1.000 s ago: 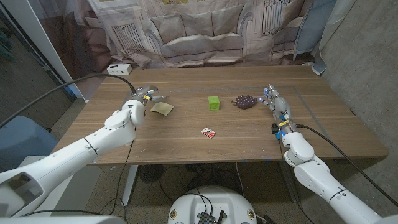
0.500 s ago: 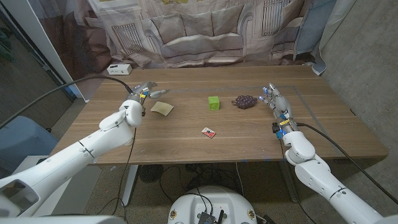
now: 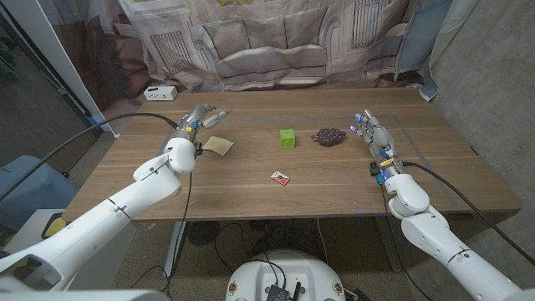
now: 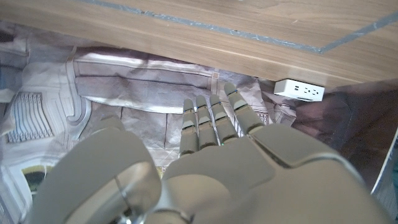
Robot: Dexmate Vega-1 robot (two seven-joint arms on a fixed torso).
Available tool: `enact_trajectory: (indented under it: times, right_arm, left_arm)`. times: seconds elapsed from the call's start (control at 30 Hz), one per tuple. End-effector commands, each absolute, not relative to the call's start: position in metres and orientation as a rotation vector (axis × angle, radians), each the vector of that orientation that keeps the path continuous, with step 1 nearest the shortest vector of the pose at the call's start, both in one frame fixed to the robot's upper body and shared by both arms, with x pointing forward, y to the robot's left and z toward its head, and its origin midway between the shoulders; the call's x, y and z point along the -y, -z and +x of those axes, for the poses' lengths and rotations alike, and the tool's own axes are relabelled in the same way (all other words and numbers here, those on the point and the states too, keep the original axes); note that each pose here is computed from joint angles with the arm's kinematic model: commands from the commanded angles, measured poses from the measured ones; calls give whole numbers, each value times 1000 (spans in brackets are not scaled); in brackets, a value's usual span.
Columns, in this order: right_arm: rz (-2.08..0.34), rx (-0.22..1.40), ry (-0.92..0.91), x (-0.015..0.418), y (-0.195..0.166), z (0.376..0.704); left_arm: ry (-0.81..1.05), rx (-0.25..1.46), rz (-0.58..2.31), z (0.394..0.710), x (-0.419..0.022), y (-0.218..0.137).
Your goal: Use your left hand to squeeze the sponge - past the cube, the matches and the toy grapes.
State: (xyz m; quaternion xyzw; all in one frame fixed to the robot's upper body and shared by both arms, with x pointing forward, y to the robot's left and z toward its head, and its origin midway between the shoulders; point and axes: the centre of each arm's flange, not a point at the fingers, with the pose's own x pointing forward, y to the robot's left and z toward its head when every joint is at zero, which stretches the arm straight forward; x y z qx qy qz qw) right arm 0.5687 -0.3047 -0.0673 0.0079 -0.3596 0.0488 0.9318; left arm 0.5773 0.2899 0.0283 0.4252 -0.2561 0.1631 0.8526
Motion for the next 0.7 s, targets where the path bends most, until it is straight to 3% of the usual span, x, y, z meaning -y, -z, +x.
enact_trajectory:
  times: [0.03, 0.7]
  right_arm:
    - [-11, 726, -147, 321, 69, 570]
    - [-62, 743, -128, 308, 55, 567]
  left_arm:
    - [-241, 589, 654, 580, -283, -15]
    - [-144, 712, 450, 565, -288, -6]
